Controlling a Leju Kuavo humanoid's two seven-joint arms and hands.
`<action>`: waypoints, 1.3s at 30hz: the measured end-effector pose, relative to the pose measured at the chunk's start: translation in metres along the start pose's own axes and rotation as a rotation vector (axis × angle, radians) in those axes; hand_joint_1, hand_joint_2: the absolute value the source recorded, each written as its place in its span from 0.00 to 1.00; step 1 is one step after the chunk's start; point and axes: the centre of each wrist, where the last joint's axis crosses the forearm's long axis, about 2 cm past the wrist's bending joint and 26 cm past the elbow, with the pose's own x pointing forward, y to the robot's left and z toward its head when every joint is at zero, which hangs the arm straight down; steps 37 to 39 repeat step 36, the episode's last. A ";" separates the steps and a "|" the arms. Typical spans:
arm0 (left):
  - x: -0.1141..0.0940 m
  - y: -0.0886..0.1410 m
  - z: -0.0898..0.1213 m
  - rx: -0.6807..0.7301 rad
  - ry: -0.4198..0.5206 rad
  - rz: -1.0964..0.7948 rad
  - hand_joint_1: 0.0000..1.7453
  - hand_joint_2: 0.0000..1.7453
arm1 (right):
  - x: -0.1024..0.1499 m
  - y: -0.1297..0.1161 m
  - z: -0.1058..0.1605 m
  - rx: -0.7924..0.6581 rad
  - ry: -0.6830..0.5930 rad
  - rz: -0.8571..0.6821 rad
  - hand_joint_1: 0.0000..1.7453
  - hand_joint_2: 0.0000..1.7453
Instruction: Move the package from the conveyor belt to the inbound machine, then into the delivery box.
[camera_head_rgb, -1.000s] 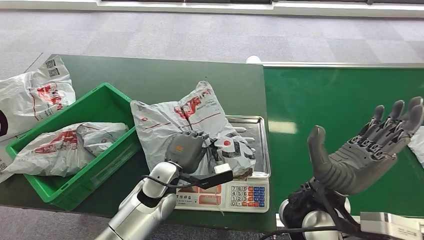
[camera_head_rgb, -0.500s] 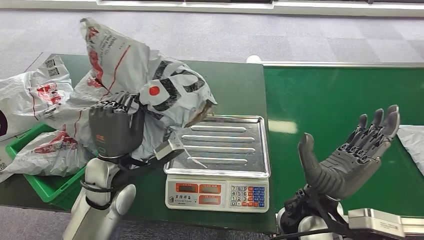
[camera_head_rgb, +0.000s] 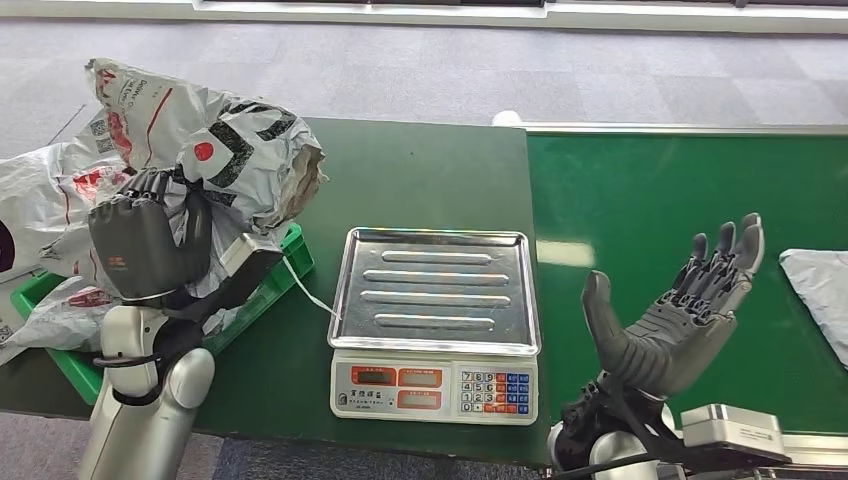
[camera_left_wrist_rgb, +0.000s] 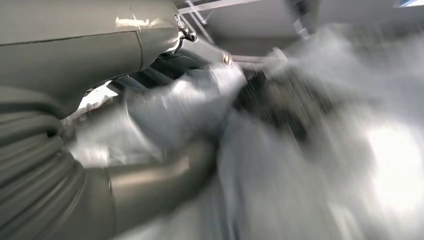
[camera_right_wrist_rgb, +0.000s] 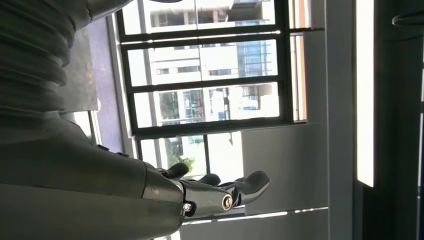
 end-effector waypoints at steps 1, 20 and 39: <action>-0.009 -0.003 -0.001 -0.015 0.022 -0.017 0.00 1.00 | -0.001 0.000 0.002 0.008 0.007 -0.004 0.00 1.00; -0.071 -0.028 -0.008 -0.184 0.210 -0.229 0.00 1.00 | -0.011 0.008 0.021 0.166 0.089 -0.046 0.00 1.00; -0.061 -0.004 0.002 0.079 0.187 0.052 0.00 1.00 | -0.016 0.005 0.028 0.248 0.140 -0.050 0.00 1.00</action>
